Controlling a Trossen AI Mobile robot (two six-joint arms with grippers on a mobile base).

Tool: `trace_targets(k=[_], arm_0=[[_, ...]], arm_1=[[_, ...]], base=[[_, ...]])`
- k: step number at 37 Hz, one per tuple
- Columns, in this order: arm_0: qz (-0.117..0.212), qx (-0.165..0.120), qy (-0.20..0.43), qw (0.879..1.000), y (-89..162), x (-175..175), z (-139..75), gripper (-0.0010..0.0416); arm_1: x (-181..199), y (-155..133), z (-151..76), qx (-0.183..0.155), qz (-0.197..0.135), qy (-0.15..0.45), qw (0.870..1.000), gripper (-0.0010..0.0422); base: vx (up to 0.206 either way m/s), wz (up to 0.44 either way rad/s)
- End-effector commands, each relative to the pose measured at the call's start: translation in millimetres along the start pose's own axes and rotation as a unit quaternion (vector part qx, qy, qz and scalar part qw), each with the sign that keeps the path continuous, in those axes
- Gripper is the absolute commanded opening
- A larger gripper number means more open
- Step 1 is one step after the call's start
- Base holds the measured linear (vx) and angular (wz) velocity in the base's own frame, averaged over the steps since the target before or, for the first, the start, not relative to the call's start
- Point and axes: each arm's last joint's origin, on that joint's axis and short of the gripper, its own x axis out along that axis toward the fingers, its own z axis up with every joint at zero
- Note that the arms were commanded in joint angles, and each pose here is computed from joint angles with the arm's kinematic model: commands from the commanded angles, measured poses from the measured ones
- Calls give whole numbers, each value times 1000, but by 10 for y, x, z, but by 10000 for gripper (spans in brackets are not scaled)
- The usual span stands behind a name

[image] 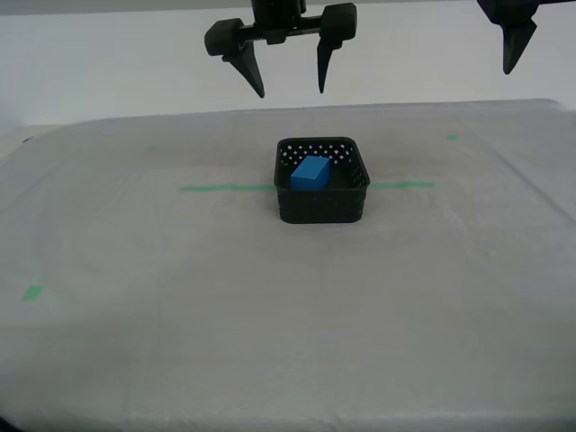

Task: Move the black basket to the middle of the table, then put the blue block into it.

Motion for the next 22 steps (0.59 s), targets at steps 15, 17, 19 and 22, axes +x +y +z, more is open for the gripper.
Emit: trace_targets(k=[15, 17, 19, 22], arm_0=[[1, 1, -8, 1000, 3, -3, 14, 398], [0, 1, -8, 1000, 3, -3, 15, 399], [0, 2, -9, 1000, 2, -3, 16, 398], [1, 2, -9, 1000, 2, -3, 17, 399]], arm_1=[[-278, 240, 0, 5, 29, 5, 1000, 401], [-303, 251, -1, 6, 30, 2, 1000, 401], [-324, 269, -6, 6, 31, 1, 1000, 401], [-356, 322, -32, 3, 33, 1, 999, 401]], base=[[0, 0], [0, 0], [0, 0], [0, 0]])
